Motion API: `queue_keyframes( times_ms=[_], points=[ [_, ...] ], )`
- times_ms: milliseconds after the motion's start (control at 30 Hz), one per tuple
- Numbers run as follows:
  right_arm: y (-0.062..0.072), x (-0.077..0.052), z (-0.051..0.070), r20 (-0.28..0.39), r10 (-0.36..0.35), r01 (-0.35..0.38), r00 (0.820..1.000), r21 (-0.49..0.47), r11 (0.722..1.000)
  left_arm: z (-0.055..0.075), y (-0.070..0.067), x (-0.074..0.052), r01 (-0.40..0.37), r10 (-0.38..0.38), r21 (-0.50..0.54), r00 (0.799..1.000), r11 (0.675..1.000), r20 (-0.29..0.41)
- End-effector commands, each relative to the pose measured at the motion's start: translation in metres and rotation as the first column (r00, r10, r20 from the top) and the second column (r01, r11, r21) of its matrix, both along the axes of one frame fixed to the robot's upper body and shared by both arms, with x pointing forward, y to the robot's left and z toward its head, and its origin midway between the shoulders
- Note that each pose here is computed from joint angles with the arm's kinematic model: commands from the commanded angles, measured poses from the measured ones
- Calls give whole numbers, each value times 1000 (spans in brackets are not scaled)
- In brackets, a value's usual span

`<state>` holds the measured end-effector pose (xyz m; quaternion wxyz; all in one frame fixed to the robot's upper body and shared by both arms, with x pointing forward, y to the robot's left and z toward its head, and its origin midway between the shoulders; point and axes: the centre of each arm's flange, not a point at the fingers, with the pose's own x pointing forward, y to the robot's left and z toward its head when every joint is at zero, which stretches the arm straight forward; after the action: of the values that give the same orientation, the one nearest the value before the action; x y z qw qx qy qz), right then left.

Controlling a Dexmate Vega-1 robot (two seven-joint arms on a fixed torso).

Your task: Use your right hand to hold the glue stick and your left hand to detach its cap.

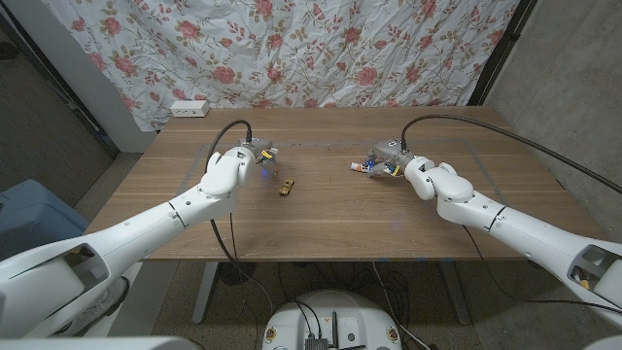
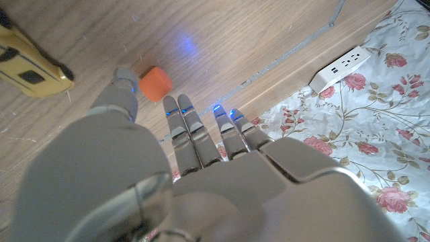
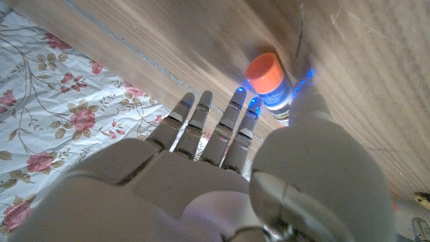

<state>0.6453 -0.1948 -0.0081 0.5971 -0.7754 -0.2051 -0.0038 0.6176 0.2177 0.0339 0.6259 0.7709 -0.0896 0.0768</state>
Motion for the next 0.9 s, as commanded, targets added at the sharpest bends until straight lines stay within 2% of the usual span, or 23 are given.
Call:
queue_keyframes(
  times_ms=[33, 533, 900],
  points=[
    [1, -1, 4, -22, 4, -4, 1000, -9, 1000, 3, 2, -3, -8, 8, 6, 1000, 1000, 6],
    [2, -2, 5, -61, 28, -28, 998, -6, 1000, 5, 7, -9, -25, 25, -4, 1000, 1000, 15],
    [2, -4, 9, -64, 65, -63, 996, 34, 997, 9, 18, -13, -15, 16, -55, 1000, 998, 22]
  ],
)
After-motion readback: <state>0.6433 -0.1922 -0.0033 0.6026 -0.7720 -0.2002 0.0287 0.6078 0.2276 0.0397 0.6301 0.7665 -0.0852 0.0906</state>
